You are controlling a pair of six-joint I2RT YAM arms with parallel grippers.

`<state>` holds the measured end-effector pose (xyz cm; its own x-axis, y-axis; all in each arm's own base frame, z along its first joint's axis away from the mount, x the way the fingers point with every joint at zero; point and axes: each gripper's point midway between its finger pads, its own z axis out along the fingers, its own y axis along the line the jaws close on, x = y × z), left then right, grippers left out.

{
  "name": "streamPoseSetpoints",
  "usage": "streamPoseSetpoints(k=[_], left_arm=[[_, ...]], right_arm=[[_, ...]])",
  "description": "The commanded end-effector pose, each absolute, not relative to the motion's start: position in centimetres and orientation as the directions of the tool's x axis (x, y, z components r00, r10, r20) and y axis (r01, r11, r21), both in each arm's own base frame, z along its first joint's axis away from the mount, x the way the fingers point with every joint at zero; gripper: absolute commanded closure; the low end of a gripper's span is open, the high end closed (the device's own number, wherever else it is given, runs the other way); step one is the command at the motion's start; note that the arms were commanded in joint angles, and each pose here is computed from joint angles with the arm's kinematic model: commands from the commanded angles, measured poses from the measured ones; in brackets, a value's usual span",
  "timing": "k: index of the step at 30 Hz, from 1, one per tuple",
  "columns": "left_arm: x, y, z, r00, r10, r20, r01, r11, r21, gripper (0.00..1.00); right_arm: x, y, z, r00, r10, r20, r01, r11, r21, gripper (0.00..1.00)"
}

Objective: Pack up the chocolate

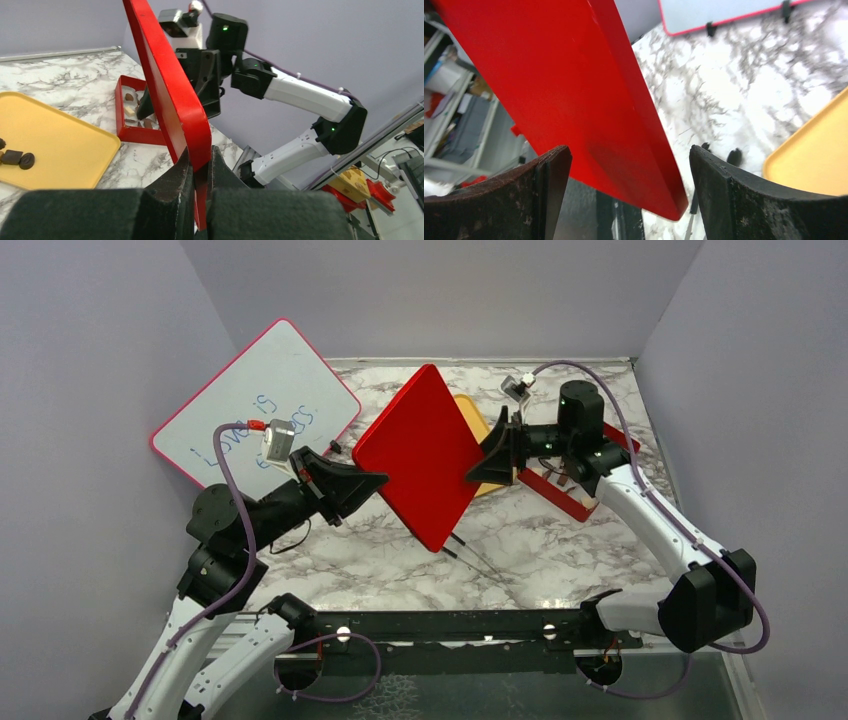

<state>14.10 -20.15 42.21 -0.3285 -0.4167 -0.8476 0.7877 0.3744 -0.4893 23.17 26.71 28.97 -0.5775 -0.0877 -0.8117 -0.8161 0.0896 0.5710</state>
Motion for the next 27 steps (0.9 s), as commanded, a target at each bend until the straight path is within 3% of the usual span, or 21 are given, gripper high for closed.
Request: streamPoseSetpoints(k=[1, 5, 11, 15, 16, 19, 21, 25, 27], left_arm=[[12.4, -19.9, 45.4, -0.239, -0.441, -0.865, 0.858, 0.320, -0.401, 1.00], [13.0, -19.6, 44.7, -0.221, -0.411, -0.885, 0.845, 0.371, -0.384, 1.00], [13.7, -19.1, 43.7, -0.200, -0.389, -0.899, 0.824, 0.430, -0.370, 1.00], [14.6, -17.9, 43.0, -0.169, -0.395, -0.903, 0.779, 0.508, -0.367, 1.00], [14.8, -17.5, 42.9, -0.155, -0.399, -0.904, 0.763, 0.532, -0.366, 0.95], [16.1, -15.9, 42.2, -0.125, -0.413, -0.902, 0.686, 0.621, -0.380, 0.51], [16.7, -14.9, 41.7, -0.116, -0.418, -0.901, 0.634, 0.667, -0.392, 0.31], [17.6, -14.1, 40.8, -0.122, -0.415, -0.902, 0.576, 0.711, -0.405, 0.06], [17.8, -14.1, 40.4, -0.130, -0.407, -0.904, 0.567, 0.718, -0.404, 0.01]], right_arm=[[20.6, 26.4, 29.4, -0.547, -0.127, -0.828, -0.827, -0.074, 0.557, 0.10], [19.8, 26.2, 29.9, -0.522, -0.129, -0.843, -0.835, -0.121, 0.536, 0.24], [18.6, 25.8, 30.4, -0.496, -0.124, -0.860, -0.845, -0.160, 0.510, 0.67], [18.0, 25.7, 30.5, -0.490, -0.123, -0.863, -0.844, -0.183, 0.505, 0.88], [17.9, 25.6, 30.7, -0.488, -0.122, -0.864, -0.844, -0.188, 0.503, 0.91], [17.7, 25.6, 31.1, -0.481, -0.108, -0.870, -0.851, -0.181, 0.493, 0.99], [17.8, 25.6, 31.3, -0.483, -0.095, -0.870, -0.854, -0.165, 0.493, 0.99], [18.1, 25.7, 31.7, -0.516, -0.055, -0.855, -0.847, -0.120, 0.519, 0.99], [18.5, 25.8, 31.7, -0.550, -0.030, -0.834, -0.831, -0.083, 0.551, 0.99]])
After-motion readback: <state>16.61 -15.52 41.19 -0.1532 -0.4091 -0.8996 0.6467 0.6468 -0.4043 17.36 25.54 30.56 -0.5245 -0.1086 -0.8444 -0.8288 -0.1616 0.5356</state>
